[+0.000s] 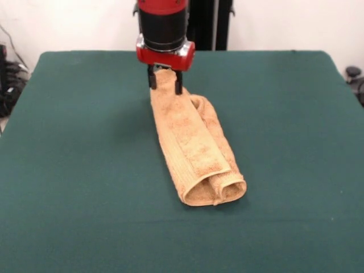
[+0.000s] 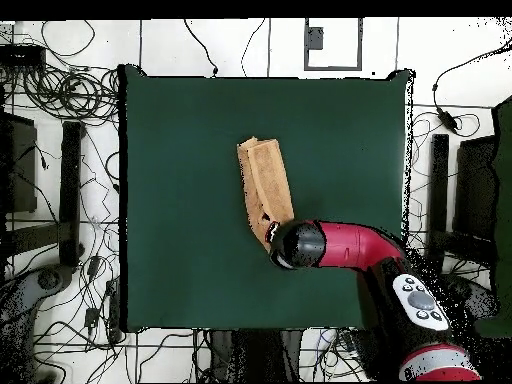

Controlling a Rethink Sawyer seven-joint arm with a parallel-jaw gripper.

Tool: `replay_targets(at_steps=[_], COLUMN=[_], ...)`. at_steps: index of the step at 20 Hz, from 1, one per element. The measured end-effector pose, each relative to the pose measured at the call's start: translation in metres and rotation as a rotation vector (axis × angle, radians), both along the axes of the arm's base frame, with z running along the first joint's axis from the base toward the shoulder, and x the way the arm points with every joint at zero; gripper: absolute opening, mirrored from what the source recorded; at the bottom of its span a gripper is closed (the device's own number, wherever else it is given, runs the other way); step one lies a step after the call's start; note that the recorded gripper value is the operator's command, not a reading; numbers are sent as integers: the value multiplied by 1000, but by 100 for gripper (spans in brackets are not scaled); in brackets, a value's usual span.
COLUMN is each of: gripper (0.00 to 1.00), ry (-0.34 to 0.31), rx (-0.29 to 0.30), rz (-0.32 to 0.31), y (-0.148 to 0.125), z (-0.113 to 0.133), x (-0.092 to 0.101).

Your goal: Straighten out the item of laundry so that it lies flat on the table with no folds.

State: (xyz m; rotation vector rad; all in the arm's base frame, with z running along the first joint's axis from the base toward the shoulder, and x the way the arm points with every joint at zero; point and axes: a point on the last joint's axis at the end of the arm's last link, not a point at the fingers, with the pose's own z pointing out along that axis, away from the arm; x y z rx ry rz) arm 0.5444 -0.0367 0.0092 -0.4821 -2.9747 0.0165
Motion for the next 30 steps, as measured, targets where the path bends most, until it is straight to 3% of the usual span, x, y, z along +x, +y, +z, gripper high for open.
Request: replay_targets(at_steps=[7,16,21,30], gripper=[100,100,100,100], ry=[62,104,104,125], rx=[24,32,37,63], rz=[9,-2,17,108], y=[-6,-23,-18,6], z=[11,57,56,31], x=[-8,-12,-11,-21])
